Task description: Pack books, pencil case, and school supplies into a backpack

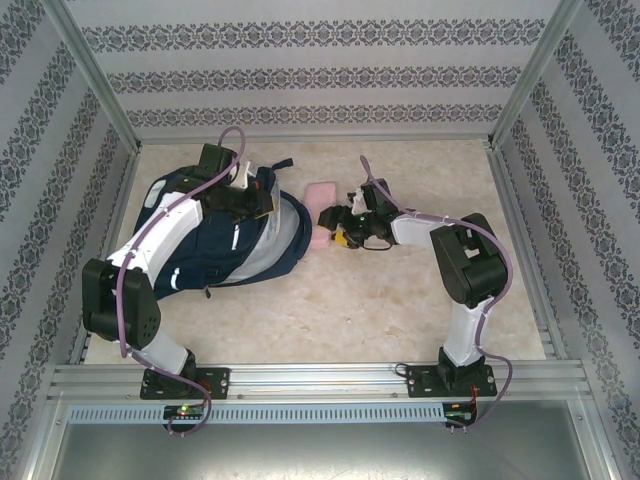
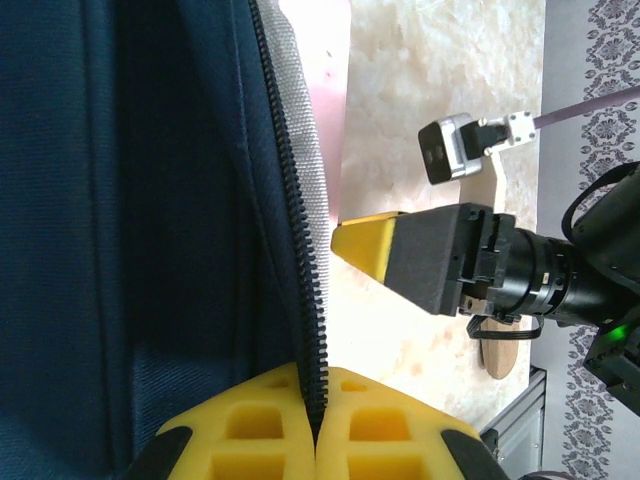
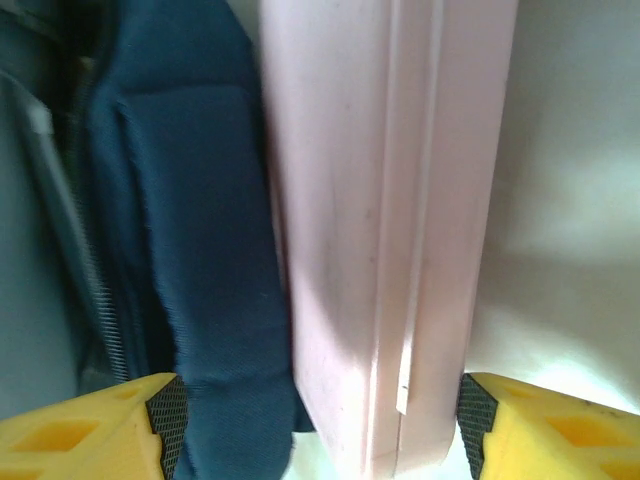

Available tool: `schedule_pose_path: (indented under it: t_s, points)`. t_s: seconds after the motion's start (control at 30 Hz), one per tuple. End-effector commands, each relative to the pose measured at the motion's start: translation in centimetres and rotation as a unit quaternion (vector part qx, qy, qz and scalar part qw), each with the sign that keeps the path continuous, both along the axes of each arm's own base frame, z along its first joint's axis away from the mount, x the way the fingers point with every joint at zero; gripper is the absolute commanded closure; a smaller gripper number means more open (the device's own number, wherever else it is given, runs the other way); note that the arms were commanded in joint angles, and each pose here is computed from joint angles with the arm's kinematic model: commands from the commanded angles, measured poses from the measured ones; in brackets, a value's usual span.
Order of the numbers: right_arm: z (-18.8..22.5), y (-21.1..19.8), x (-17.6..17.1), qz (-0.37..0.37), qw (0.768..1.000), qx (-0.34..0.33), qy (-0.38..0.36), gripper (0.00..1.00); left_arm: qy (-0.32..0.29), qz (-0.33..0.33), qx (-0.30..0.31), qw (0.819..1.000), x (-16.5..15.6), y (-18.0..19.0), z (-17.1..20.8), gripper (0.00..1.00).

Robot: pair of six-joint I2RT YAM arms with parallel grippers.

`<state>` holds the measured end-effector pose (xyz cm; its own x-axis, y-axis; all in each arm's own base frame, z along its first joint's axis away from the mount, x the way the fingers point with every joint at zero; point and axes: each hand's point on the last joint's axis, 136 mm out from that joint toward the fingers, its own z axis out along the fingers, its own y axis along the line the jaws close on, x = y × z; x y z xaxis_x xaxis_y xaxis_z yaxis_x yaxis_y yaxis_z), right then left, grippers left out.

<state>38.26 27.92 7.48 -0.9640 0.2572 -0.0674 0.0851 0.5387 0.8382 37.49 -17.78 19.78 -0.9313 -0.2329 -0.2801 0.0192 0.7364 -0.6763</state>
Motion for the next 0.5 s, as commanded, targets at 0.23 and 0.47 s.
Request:
schedule_pose_path:
  t_s: [0.23,0.47]
  points:
    - [0.5,2.5,2.0,-0.01,0.999,0.044,-0.012,0.33,-0.006,-0.004,-0.012,1.0,0.1,-0.9,0.3,0.97]
    - [-0.4,4.5,2.6,-0.003,0.998,0.056,-0.017,0.57,-0.003,-0.007,-0.015,1.0,0.1,-1.2,0.2,0.97]
